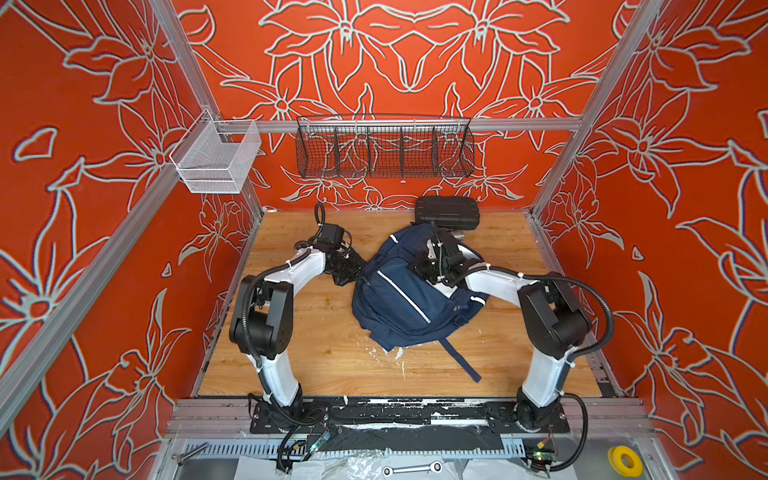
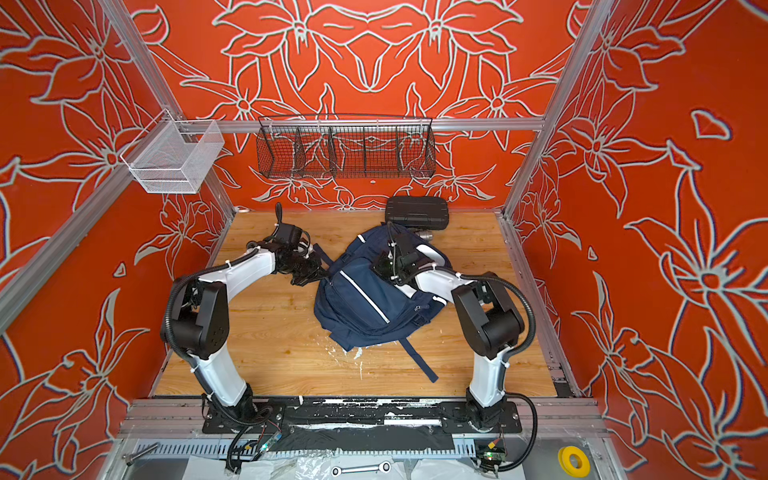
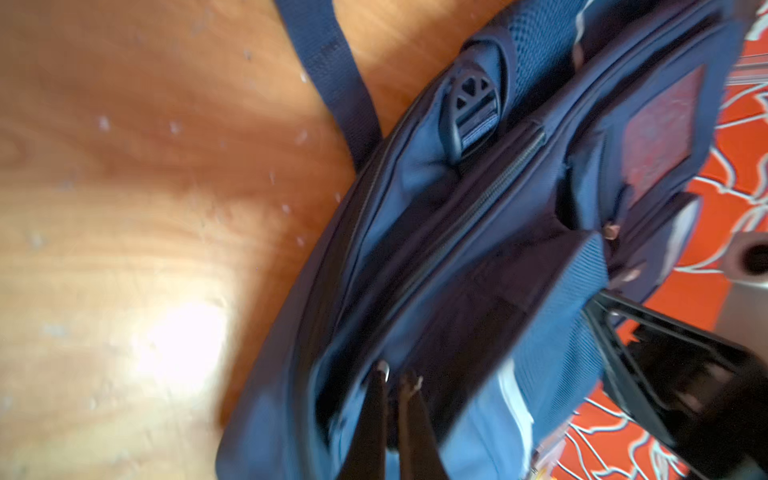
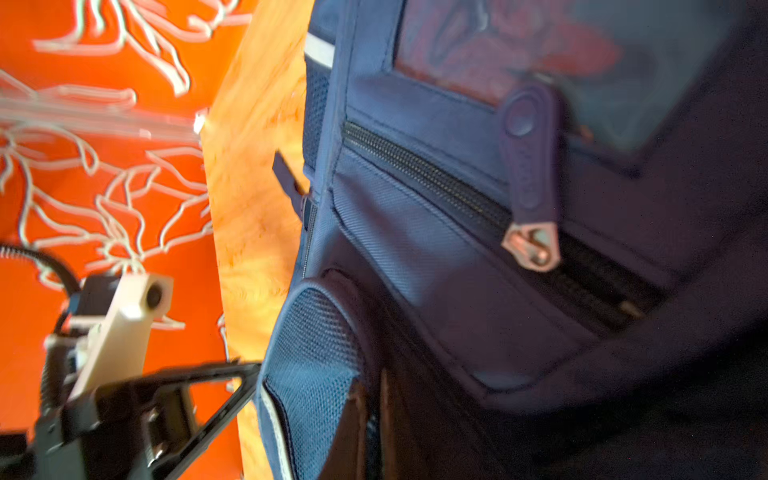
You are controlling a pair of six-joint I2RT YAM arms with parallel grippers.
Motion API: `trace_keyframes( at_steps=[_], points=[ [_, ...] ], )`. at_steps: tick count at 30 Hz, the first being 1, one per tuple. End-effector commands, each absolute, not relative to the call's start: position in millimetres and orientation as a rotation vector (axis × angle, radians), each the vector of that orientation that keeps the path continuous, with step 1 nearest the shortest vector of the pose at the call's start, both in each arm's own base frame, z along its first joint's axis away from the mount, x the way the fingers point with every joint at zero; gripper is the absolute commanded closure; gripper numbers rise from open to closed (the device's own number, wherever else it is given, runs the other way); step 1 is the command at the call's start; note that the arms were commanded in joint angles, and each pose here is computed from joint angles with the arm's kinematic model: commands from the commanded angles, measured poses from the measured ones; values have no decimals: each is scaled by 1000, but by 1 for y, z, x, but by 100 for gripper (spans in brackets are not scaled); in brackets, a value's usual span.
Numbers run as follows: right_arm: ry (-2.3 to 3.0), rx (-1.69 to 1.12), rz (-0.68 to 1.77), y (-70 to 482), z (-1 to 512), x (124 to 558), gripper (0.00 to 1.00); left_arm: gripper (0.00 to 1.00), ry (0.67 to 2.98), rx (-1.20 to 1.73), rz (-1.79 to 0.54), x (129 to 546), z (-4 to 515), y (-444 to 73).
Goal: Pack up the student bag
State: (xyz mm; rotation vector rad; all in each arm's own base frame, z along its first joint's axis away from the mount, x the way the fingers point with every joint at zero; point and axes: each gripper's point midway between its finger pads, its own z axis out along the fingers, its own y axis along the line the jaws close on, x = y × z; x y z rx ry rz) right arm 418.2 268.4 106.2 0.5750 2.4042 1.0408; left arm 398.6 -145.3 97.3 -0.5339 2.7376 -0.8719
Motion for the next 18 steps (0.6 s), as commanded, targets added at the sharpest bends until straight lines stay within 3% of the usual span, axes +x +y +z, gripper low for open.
trace_keyframes(
  at_steps=[1,6,18],
  points=[
    [2028,816,942,224,163,459,100,100,2804,-633,-836,377,88,-136],
    [2114,662,882,245,177,437,100,100,2782,-566,-831,402,104,-138],
    [1852,1016,783,199,173,398,100,100,2749,-385,-895,487,134,-157]
  ],
)
